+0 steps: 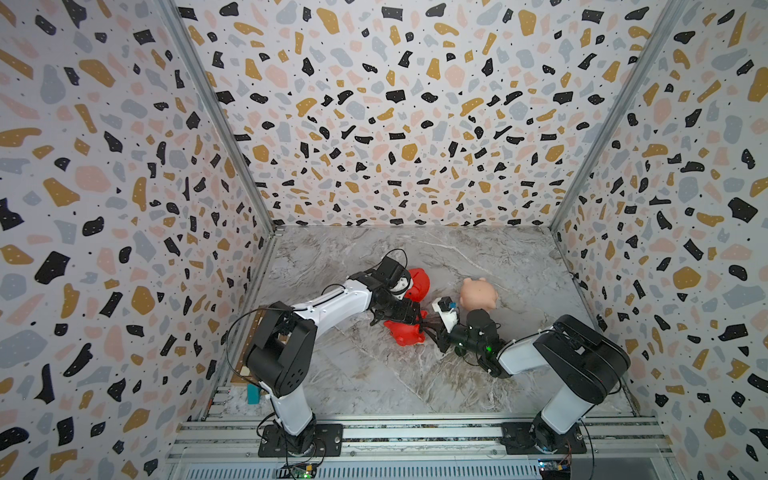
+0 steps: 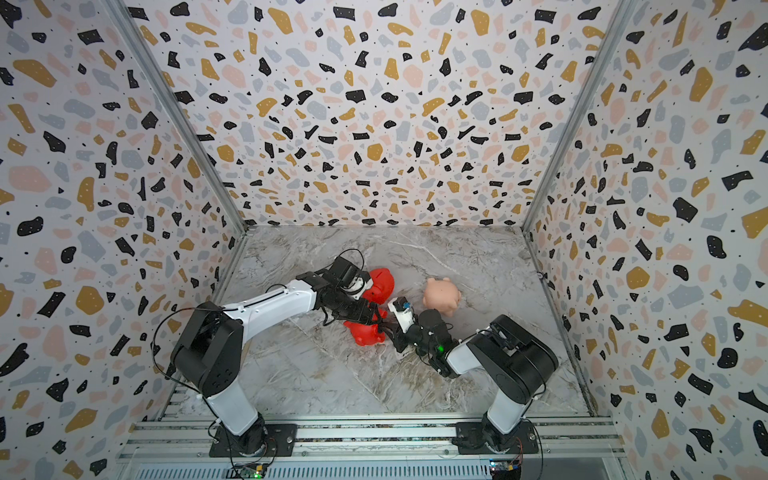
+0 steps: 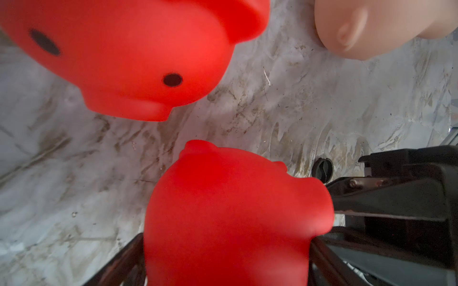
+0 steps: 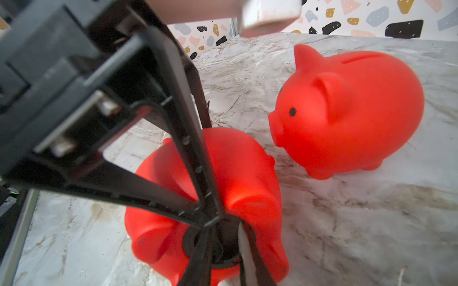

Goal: Open piggy banks
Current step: Open the lid on the piggy bank.

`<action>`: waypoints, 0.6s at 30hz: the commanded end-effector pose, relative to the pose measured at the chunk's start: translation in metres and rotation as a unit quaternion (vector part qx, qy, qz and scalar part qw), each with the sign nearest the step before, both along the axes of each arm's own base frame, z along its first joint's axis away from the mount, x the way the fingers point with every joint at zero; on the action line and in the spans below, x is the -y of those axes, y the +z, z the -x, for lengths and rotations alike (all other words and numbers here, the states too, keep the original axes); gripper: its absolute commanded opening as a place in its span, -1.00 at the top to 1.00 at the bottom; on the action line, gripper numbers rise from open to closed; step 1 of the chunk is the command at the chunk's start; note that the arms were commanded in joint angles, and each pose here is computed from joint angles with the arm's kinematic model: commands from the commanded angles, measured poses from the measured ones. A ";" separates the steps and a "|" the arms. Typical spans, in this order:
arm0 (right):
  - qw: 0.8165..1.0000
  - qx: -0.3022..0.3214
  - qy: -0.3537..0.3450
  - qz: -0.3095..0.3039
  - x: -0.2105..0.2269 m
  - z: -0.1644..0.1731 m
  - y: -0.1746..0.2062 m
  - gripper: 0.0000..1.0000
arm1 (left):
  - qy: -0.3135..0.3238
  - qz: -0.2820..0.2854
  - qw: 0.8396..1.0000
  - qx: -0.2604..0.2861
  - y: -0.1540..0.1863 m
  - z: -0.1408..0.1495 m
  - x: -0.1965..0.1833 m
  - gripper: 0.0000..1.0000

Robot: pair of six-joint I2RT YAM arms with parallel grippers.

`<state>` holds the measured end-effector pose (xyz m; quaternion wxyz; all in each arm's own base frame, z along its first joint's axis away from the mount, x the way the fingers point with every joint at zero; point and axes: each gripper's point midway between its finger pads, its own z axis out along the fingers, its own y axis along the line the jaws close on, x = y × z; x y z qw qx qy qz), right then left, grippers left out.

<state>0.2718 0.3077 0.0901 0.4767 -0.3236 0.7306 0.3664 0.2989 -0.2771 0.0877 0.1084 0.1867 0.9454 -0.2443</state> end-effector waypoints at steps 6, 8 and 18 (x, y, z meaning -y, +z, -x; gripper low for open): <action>1.000 0.009 0.017 0.000 -0.019 -0.001 0.000 0.65 | -0.030 0.005 0.999 -0.036 -0.017 0.020 0.007 -0.77; 1.000 0.007 0.016 0.002 -0.018 -0.001 -0.002 0.64 | -0.030 0.002 0.999 -0.035 -0.016 0.020 0.006 -0.77; 0.999 0.039 0.025 0.008 -0.023 -0.004 -0.001 1.00 | -0.033 0.003 0.999 -0.037 -0.016 0.020 0.007 -0.77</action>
